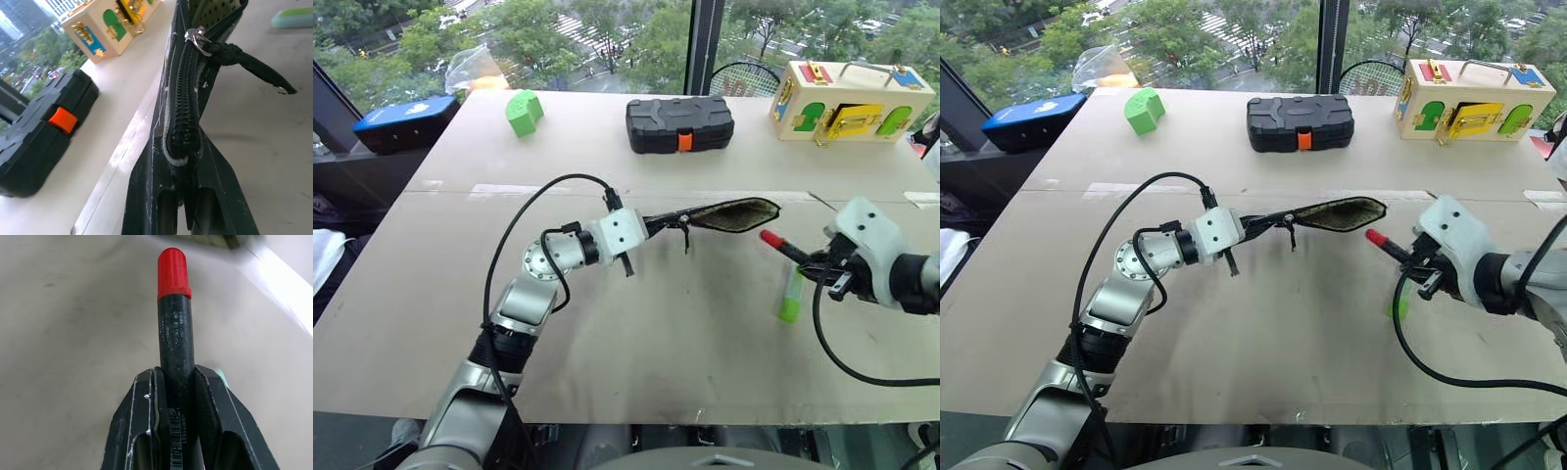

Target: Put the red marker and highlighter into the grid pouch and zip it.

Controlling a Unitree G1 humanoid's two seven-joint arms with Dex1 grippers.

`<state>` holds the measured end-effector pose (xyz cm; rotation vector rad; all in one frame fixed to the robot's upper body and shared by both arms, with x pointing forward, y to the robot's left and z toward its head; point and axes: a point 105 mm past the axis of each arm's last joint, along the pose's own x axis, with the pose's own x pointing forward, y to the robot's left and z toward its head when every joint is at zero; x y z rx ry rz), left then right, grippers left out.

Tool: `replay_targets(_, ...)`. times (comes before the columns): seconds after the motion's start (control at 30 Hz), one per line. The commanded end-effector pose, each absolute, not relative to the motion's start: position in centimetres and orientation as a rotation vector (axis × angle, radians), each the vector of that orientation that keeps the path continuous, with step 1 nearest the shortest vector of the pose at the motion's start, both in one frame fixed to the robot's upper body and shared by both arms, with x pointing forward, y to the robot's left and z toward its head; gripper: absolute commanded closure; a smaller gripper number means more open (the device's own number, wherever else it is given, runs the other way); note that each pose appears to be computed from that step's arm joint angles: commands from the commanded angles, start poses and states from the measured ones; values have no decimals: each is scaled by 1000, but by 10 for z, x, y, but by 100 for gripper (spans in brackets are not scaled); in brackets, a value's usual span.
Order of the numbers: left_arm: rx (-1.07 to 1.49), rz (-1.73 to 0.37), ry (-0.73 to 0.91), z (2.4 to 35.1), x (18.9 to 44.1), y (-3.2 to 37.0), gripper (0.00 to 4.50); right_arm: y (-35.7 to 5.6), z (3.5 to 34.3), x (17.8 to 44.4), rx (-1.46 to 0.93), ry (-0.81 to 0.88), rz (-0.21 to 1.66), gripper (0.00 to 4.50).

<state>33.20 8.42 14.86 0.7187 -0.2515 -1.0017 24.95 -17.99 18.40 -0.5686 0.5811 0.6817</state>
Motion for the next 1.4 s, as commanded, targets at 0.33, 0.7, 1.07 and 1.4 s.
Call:
replay_targets(0.33,820,-990,-324,153,329,87,450,-162,205,278,-728,494,806,430)
replay_targets(0.7,804,-1017,-355,146,321,77,450,-126,197,328,-980,414,834,430)
replay_targets(1.07,740,-943,-278,133,329,92,450,-100,212,321,-783,334,967,170)
replay_targets(1.4,766,-858,-212,128,346,116,450,-181,182,270,-234,383,405,117)
